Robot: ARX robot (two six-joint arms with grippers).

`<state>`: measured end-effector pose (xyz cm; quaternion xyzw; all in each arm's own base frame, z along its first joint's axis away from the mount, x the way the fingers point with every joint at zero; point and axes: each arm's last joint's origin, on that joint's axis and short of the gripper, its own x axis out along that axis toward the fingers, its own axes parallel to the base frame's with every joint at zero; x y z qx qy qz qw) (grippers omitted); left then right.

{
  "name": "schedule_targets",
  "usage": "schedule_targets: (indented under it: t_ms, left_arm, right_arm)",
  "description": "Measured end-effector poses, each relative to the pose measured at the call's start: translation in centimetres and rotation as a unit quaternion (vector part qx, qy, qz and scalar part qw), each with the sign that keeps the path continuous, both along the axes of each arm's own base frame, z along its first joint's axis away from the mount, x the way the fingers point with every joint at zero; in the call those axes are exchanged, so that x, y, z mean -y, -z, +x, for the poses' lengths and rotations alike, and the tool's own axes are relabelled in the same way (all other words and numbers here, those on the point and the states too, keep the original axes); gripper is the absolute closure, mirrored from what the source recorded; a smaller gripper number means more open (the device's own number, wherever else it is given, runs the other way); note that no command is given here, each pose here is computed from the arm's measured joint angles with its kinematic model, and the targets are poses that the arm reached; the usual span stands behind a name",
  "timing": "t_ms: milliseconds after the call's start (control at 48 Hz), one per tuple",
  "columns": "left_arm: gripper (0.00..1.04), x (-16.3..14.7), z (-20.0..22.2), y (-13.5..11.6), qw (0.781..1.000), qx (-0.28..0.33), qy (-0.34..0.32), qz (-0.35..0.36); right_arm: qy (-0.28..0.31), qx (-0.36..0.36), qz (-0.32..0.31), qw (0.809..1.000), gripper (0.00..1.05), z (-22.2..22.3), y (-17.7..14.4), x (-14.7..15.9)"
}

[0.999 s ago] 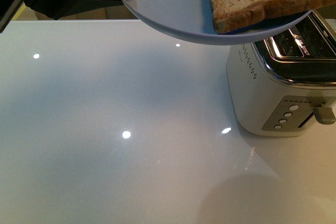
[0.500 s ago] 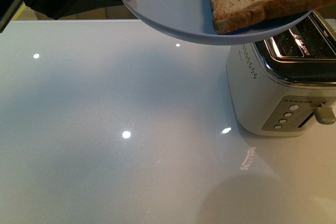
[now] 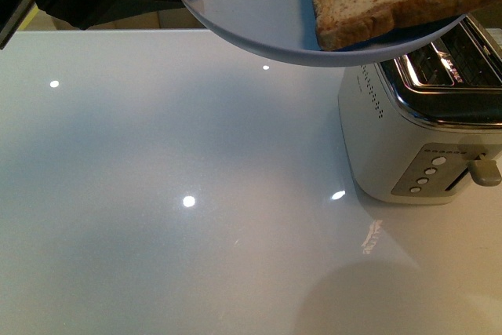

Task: Left arm holds plate, right arm toasts bread

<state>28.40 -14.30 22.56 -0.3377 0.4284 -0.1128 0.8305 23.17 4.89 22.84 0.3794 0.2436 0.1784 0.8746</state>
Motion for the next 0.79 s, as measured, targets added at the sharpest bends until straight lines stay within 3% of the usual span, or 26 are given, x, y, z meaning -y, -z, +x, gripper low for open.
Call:
schedule_targets:
  t_ms: [167, 271, 562, 791]
  left_arm:
    - [1.02, 0.0, 0.0, 0.0, 1.0, 0.0, 0.0, 0.0]
    - [1.02, 0.0, 0.0, 0.0, 1.0, 0.0, 0.0, 0.0]
    - [1.02, 0.0, 0.0, 0.0, 1.0, 0.0, -0.001, -0.001]
    - [1.02, 0.0, 0.0, 0.0, 1.0, -0.001, -0.001, -0.001]
  right_arm:
    - [-0.005, -0.007, 0.007, 1.0, 0.89, -0.1, 0.2, 0.0]
    - [-0.003, -0.006, 0.01, 1.0, 1.02, -0.1, 0.1, 0.3]
    - [0.017, 0.039, 0.012, 0.999, 1.02, -0.6, -3.2, 1.6]
    - [0.044, 0.137, -0.004, 0.99, 1.02, -1.5, -8.8, 2.9]
